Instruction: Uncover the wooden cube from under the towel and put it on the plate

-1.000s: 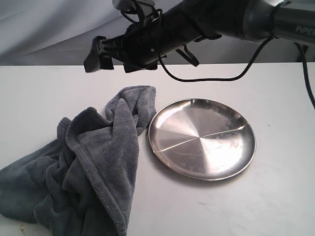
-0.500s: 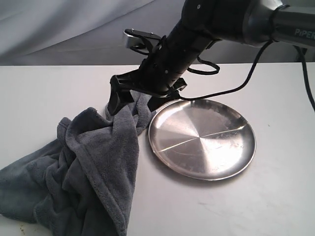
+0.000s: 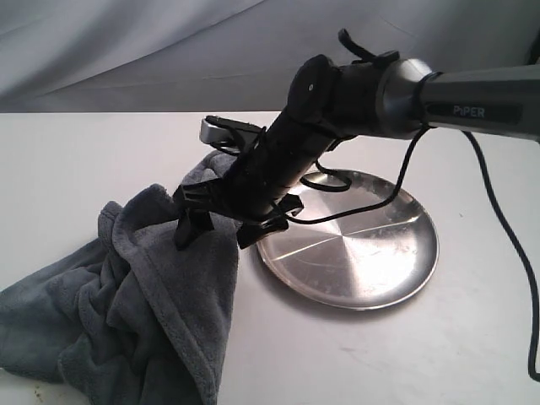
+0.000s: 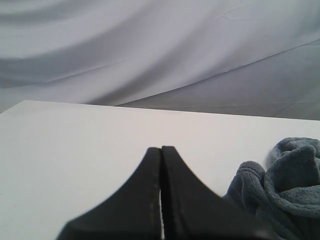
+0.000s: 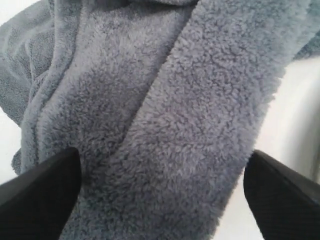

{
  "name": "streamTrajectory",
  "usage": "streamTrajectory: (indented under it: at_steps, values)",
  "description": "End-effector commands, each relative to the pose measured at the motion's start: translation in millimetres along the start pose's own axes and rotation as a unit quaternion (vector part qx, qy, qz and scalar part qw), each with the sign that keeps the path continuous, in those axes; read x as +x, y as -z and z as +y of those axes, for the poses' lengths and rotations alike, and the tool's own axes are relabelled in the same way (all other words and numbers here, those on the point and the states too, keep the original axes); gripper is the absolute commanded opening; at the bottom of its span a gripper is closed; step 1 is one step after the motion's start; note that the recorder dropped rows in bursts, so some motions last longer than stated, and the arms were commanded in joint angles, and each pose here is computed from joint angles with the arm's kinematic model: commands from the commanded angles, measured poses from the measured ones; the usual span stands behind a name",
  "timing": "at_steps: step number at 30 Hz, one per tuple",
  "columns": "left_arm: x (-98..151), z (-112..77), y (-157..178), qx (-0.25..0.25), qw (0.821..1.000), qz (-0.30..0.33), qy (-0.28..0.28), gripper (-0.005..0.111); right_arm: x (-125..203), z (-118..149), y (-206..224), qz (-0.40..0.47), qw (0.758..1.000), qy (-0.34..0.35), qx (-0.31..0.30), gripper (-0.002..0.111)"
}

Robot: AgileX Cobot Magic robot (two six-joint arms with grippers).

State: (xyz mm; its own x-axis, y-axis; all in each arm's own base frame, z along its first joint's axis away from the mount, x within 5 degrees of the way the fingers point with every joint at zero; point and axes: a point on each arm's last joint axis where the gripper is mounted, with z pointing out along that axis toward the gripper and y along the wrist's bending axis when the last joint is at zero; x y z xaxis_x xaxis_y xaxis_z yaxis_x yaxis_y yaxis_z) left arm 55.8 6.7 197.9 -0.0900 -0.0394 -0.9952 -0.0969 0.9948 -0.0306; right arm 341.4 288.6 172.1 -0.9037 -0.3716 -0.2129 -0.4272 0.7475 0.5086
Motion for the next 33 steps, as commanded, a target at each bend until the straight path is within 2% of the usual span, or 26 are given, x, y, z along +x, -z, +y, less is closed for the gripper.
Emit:
streamTrajectory:
  at_steps: [1, 3, 8, 15, 25, 29, 33]
  values:
    - [1, 0.0, 0, 0.0, 1.0, -0.001, 0.001, 0.0, -2, 3, -4, -0.017, 1.0, 0.012, 0.002, 0.075]
    - [1, 0.0, 0, 0.0, 1.0, -0.001, 0.001, 0.0, -2, 3, -4, -0.017, 1.0, 0.012, 0.002, 0.071]
    - [1, 0.0, 0, 0.0, 1.0, -0.001, 0.001, 0.0, -2, 3, -4, -0.017, 1.0, 0.012, 0.002, 0.049]
    - [1, 0.0, 0, 0.0, 1.0, -0.001, 0.001, 0.0, -5, 5, -1, -0.026, 1.0, 0.014, 0.0, 0.032]
    - [1, 0.0, 0, 0.0, 1.0, -0.001, 0.001, 0.0, -10, 25, 33, -0.079, 0.996, 0.042, -0.015, 0.001]
    - [1, 0.0, 0, 0.0, 1.0, -0.001, 0.001, 0.0, -9, 35, 39, -0.082, 0.994, 0.042, -0.053, 0.0]
    - [1, 0.0, 0, 0.0, 1.0, -0.001, 0.001, 0.0, -10, 48, 45, -0.091, 0.988, 0.039, -0.12, 0.0]
